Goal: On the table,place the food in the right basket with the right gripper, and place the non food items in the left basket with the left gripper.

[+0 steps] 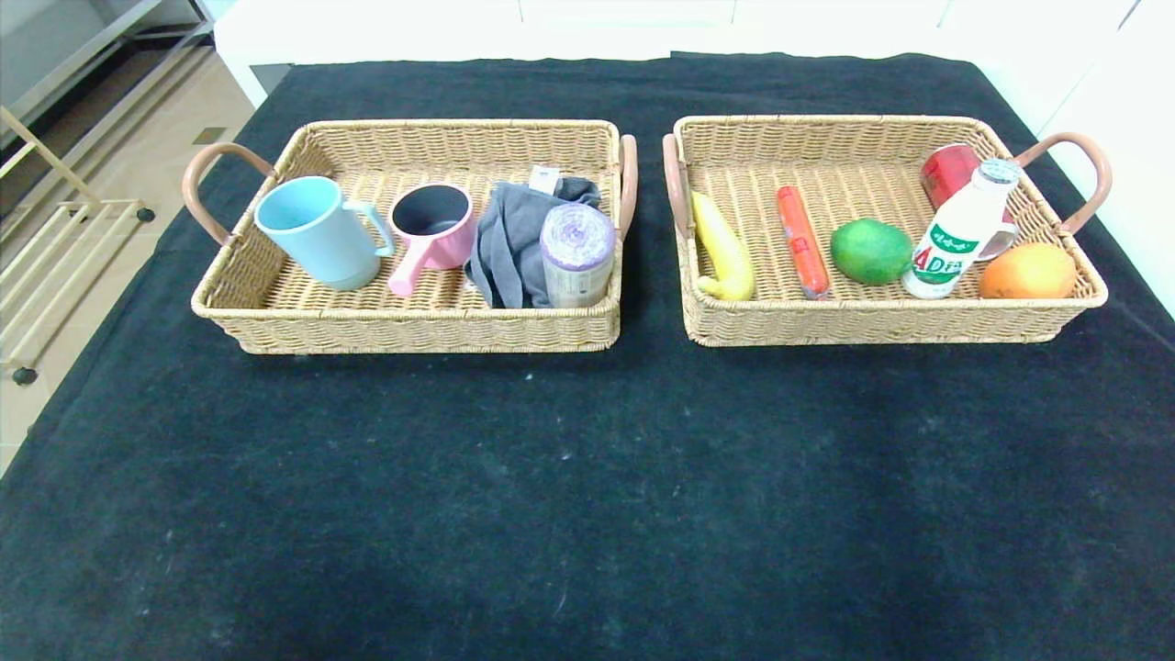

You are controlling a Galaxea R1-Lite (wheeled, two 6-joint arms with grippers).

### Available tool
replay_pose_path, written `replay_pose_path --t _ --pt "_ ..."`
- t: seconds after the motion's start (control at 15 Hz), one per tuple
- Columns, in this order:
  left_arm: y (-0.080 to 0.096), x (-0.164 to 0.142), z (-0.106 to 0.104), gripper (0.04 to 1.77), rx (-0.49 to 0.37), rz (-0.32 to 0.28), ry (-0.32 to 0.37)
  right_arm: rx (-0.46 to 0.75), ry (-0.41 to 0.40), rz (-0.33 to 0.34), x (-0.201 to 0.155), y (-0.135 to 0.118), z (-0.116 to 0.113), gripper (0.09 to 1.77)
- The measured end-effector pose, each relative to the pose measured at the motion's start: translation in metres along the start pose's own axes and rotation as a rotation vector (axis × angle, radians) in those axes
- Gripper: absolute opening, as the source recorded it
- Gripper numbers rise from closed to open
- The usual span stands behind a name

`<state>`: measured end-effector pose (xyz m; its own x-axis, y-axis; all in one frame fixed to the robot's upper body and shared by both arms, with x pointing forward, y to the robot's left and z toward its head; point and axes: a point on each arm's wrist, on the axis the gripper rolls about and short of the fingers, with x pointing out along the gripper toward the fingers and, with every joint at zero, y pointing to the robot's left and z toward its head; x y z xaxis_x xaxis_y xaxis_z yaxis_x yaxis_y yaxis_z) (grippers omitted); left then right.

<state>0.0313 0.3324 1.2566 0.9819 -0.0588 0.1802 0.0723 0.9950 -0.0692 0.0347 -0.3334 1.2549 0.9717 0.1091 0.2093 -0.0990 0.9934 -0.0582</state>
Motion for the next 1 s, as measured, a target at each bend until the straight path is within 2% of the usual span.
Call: replay_pose_path --t 0.13,0.4,0.53,0.8,0.93,1.0 --pt "0.003 0.012 -0.022 1.72 0.029 0.026 -0.017 -0.015 0.004 -0.052 0.011 -0.002 -0.024 1.71" --pt "0.007 0.022 -0.061 1.72 0.048 0.036 0.087 -0.024 0.101 -0.156 0.018 -0.004 -0.061 1.71" --pt "0.008 0.024 -0.070 1.72 0.059 0.026 0.120 -0.006 0.127 -0.158 0.019 -0.004 -0.068 1.71" --pt "0.008 0.024 -0.073 1.72 0.061 0.025 0.129 -0.003 0.162 -0.121 0.019 -0.003 -0.072 1.71" --pt "0.008 0.024 -0.074 1.72 0.060 0.026 0.134 0.004 0.245 -0.103 0.017 -0.002 -0.080 1.71" --pt "0.008 0.024 -0.073 1.72 0.060 0.038 0.131 0.006 0.242 -0.104 0.017 -0.002 -0.079 1.71"
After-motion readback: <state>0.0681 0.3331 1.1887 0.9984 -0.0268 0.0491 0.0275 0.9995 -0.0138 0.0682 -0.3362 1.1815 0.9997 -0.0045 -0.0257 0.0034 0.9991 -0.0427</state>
